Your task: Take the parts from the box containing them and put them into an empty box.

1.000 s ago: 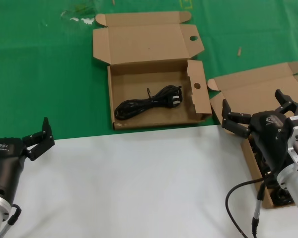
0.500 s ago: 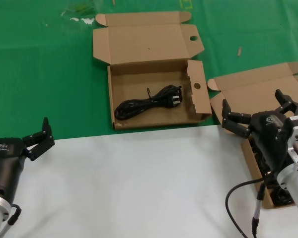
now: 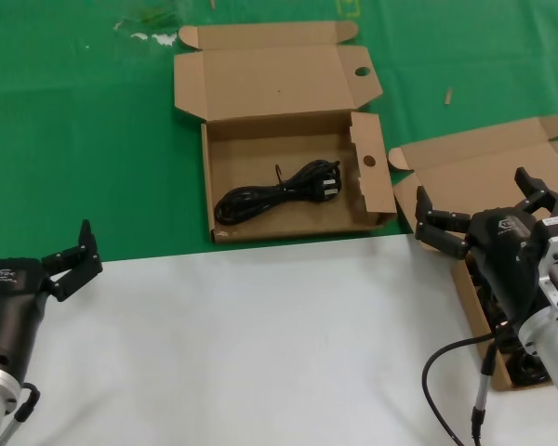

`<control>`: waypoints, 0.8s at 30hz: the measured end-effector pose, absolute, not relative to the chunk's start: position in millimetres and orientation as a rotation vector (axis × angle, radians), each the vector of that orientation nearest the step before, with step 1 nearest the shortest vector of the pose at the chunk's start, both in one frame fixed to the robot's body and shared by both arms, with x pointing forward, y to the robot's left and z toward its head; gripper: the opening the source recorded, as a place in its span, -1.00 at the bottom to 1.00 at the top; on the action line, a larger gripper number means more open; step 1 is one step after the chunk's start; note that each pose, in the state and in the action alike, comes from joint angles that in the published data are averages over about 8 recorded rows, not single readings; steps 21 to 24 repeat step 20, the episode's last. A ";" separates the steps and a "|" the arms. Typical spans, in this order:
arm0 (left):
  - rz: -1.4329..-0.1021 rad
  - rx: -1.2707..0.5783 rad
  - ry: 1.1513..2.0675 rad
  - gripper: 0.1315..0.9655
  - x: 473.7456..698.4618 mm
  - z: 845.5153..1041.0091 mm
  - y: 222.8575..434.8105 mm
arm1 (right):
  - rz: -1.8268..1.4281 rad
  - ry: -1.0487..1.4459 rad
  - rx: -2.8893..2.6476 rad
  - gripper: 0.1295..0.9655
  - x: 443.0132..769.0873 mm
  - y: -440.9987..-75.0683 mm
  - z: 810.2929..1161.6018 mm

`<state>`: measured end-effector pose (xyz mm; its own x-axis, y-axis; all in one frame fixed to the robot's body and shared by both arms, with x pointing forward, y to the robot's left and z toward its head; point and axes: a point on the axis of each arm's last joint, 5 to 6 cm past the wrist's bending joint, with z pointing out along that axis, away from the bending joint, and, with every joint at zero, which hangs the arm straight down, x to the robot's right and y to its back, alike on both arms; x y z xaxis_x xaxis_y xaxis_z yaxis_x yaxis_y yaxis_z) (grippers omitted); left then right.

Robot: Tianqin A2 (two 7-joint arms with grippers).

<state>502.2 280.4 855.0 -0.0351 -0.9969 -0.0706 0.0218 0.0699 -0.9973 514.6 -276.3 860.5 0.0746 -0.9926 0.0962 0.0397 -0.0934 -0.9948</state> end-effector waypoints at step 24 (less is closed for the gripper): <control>-1.193 -1.125 1.253 1.00 502.2 855.0 280.4 | -1.238 1.080 -1.287 1.00 514.6 -276.3 860.5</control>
